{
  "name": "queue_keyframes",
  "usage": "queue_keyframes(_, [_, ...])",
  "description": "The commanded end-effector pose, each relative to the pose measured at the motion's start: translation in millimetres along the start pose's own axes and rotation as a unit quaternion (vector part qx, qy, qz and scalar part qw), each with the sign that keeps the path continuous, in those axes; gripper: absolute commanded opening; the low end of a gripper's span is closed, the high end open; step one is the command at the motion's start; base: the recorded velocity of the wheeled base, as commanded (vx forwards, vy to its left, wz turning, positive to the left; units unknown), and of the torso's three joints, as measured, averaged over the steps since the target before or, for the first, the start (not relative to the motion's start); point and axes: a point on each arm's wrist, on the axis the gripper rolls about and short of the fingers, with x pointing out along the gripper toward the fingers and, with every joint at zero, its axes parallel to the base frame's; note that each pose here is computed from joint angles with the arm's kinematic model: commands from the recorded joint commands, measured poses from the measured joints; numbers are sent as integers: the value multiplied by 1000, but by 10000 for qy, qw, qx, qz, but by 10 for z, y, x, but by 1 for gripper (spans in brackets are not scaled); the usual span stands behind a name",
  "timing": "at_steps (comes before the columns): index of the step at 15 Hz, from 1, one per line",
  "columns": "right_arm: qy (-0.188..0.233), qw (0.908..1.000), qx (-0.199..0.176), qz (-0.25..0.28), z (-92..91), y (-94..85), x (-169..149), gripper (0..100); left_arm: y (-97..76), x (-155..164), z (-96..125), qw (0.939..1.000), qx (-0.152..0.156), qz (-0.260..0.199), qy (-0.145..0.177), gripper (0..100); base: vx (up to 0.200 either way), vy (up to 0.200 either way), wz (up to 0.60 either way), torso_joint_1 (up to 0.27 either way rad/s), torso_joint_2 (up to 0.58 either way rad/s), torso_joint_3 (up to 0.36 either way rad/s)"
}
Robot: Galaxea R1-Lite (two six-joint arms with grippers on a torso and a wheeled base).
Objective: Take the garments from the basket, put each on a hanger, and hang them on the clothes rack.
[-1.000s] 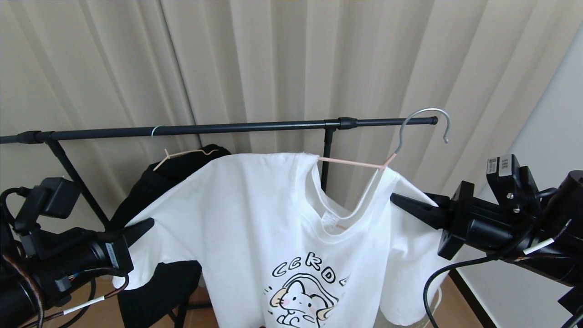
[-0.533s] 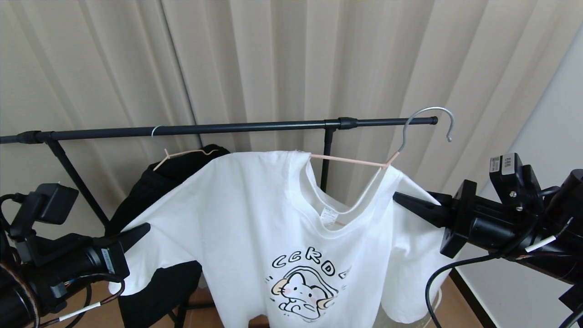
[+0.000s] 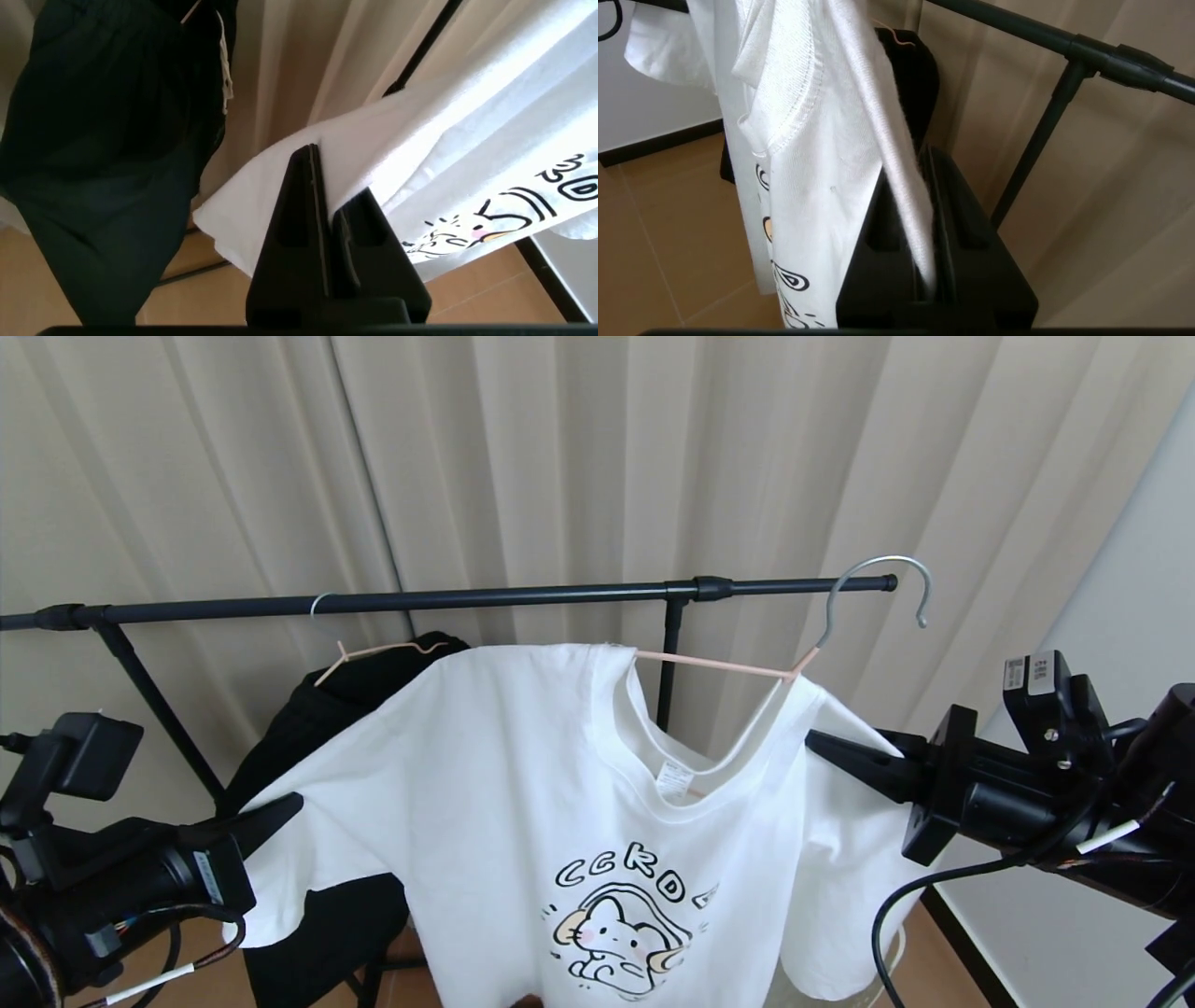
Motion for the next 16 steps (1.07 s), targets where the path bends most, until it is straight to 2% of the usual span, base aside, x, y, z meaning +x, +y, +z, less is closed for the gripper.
queue_keyframes(1, [10,10000,3,4,-6,2,-1,0,-10,-21,13,10000,19,-24,-59,100,0,0,0,0,0,0])
queue_keyframes(4, [10,10000,3,4,-6,2,-1,0,-15,-19,39,9999,24,-38,-117,100,0,0,0,0,0,0])
queue_keyframes(7, [69,10000,49,26,-41,5,12,0,-146,-141,276,9965,185,-436,-685,100,0,0,0,0,0,0])
queue_keyframes(9, [129,9998,108,94,-80,17,30,0,-249,-147,509,9952,247,-585,-739,100,0,0,0,0,0,0])
queue_keyframes(10, [177,9995,157,207,-115,26,34,0,-336,-218,693,9946,280,-729,-687,100,0,0,0,0,0,0])
queue_keyframes(12, [263,9986,246,393,-181,30,49,0,-480,-343,923,9935,363,-1018,-362,100,0,0,0,0,0,0])
queue_keyframes(13, [316,9981,296,445,-218,29,58,0,-555,-378,1003,9917,483,-1182,-140,100,0,0,0,0,0,0])
queue_keyframes(15, [399,9964,369,655,-279,75,94,0,-660,-381,1096,9868,757,-1428,72,100,0,0,0,0,0,0])
queue_keyframes(16, [453,9948,416,806,-311,143,123,0,-731,-284,1106,9821,1006,-1576,210,100,0,0,0,0,0,0])
